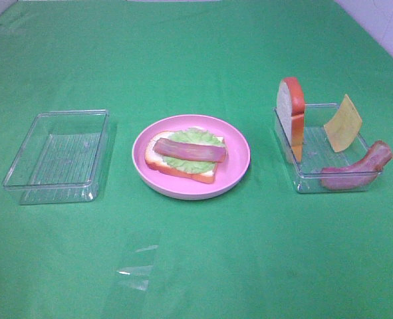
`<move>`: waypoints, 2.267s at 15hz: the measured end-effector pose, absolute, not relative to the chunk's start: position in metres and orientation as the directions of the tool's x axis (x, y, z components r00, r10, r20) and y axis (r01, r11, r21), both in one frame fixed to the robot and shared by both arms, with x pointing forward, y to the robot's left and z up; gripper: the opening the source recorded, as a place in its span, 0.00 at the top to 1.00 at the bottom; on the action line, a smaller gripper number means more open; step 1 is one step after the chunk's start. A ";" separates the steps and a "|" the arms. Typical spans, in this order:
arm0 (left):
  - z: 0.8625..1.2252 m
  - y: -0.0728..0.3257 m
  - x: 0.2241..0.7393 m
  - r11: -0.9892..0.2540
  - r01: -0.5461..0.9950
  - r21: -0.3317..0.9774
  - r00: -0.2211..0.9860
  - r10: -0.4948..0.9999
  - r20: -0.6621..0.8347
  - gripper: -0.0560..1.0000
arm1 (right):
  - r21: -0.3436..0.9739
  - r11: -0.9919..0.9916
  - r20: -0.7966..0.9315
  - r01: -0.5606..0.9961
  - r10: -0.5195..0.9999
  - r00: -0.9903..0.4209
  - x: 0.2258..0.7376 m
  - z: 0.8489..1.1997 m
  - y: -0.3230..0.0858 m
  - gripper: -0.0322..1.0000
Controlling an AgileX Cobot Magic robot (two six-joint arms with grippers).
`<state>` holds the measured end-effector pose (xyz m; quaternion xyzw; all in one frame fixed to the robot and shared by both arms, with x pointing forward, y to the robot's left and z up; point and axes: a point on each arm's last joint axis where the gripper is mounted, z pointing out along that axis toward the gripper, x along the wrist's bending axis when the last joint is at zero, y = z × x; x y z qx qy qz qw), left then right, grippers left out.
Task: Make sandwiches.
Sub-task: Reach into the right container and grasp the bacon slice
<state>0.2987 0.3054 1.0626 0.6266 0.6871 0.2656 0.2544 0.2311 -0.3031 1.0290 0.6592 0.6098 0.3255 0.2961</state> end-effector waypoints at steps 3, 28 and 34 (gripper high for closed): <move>1.056 0.301 0.268 0.062 0.633 0.771 -0.065 0.998 -0.026 0.01 | 0.787 -0.081 0.069 0.611 0.997 0.044 0.231 1.029 -0.303 0.04; 1.056 0.295 0.230 0.038 0.447 0.894 -0.028 0.999 -0.029 0.01 | 0.786 -0.084 0.075 0.612 0.996 0.040 0.231 1.029 -0.302 0.04; 1.056 0.295 0.230 0.038 0.447 0.894 -0.028 0.999 -0.029 0.01 | 0.786 -0.084 0.075 0.612 0.996 0.040 0.231 1.029 -0.302 0.04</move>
